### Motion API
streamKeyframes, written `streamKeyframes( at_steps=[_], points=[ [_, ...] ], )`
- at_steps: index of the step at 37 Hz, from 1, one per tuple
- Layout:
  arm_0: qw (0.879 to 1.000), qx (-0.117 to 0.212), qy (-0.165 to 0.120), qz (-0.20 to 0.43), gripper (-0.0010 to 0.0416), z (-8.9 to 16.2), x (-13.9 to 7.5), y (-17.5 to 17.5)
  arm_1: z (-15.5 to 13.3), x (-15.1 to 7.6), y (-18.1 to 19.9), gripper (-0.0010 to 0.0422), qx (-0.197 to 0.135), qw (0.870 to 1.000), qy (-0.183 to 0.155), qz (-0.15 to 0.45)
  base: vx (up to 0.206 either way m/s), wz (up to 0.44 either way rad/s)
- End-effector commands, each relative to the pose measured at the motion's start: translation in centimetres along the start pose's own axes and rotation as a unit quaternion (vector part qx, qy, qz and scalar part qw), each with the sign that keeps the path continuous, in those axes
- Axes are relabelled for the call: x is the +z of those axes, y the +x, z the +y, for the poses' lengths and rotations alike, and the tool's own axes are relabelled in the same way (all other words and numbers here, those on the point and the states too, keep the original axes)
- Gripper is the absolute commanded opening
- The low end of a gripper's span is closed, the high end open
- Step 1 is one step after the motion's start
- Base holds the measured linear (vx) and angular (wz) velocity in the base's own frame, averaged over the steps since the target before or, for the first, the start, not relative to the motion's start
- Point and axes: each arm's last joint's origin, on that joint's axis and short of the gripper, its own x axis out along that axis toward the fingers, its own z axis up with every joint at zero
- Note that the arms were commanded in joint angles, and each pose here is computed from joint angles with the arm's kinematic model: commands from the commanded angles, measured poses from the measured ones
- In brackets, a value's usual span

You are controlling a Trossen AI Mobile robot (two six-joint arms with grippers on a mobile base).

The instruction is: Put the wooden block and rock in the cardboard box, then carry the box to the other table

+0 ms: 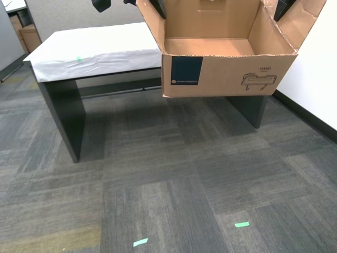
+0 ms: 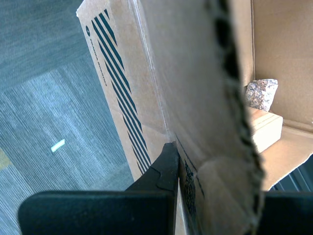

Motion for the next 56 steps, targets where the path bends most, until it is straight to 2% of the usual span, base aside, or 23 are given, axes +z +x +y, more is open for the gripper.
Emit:
streamKeyframes(
  at_steps=[1,10,30,56],
  points=[
    [1.000,0.016,-0.002,-0.001,-0.0001,0.20,0.03,-0.04,-0.22,0.09,-0.02,-0.0001,-0.011,1.000,0.012,-0.003,0.122,-0.062],
    [1.000,0.015,-0.003,-0.001,-0.0001,0.20,0.02,-0.04,-0.20,0.10,-0.01,-0.0001,-0.011,1.000,0.021,-0.004,0.136,-0.051],
    [1.000,0.016,-0.006,-0.012,-0.0001,0.22,0.25,-0.04,-0.22,0.08,-0.01,-0.0001,-0.011,1.000,0.018,-0.003,0.120,-0.019],
    [1.000,0.017,-0.009,-0.015,-0.0001,0.36,0.31,-0.01,-0.22,0.02,-0.01,-0.0001,-0.010,1.000,-0.016,0.000,0.133,0.019]
  ],
)
